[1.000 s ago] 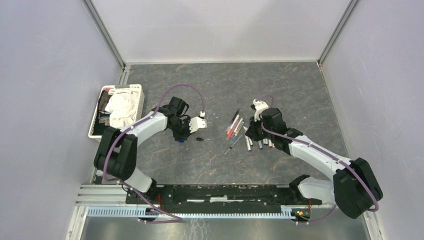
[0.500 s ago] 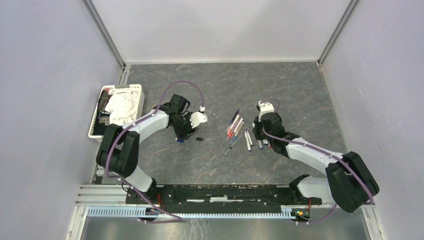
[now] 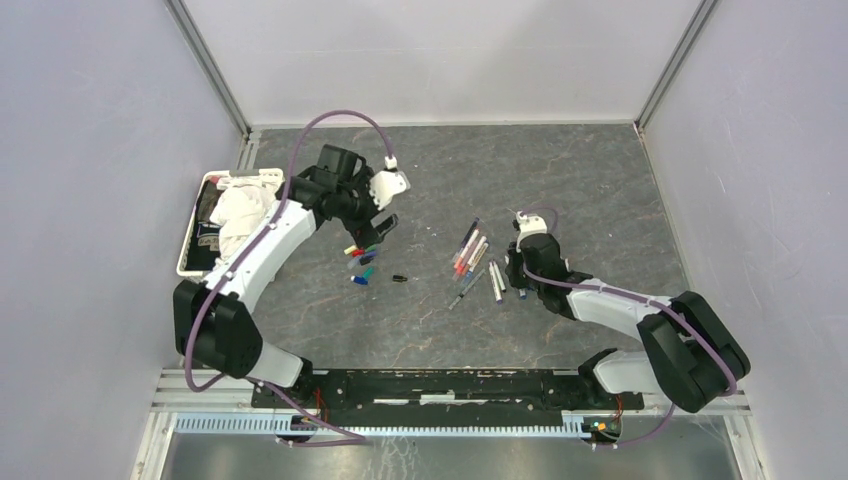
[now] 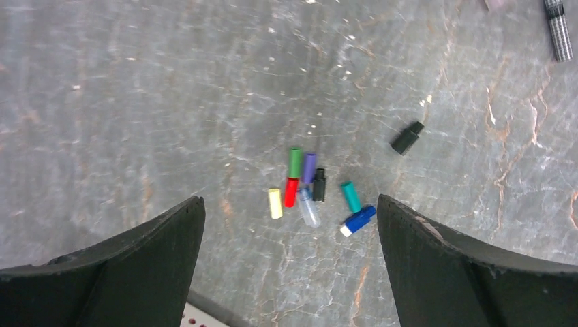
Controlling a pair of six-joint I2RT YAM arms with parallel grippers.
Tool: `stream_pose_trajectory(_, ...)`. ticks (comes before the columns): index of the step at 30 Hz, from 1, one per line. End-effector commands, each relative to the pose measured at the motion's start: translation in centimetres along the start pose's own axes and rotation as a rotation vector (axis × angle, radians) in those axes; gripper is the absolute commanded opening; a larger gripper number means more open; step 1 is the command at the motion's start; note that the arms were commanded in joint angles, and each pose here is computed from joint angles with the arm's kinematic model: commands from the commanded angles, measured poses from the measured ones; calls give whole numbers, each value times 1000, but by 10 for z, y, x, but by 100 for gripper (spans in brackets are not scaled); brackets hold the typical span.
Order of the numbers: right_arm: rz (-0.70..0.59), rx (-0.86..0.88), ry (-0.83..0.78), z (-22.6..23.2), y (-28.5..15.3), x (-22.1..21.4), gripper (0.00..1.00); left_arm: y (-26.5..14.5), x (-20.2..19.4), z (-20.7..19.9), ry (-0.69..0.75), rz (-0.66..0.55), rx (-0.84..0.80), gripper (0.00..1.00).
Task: Open the pen caps
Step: Place the pen at the center of the board.
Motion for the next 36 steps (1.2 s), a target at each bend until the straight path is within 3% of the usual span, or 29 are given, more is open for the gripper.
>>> stream_pose_trajectory(1,-28,-2,25,0,3,2,25,-38,10,16,-101,7,137,100)
stream_pose_trajectory(7,-40,18,35,7,-2,12,32,-58,3,24,-122,12,244,100)
stream_pose_trajectory(15,-99,102,46,38,-25,42,35,-66,-2,29,-169,-3,242,100)
stream_pose_trajectory(22,72,173,-19,93,-25,9,42,-74,2,28,-183,-44,237,100)
stream_pose_trajectory(29,194,102,-31,99,-10,-13,43,-68,-6,21,-176,-10,201,100)
stream_pose_trajectory(36,214,72,-41,99,-1,-17,44,-67,-7,18,-169,-14,186,100)
Point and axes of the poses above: each gripper's point midway between its finger pads, its own y axis out along the fingers, its own z axis along the line the jaws close on, x = y × z, the point moved 6 cm from there along -y, back along the fingers, and after that the axes turned 11 degrees about y, right-handed, at the moved point
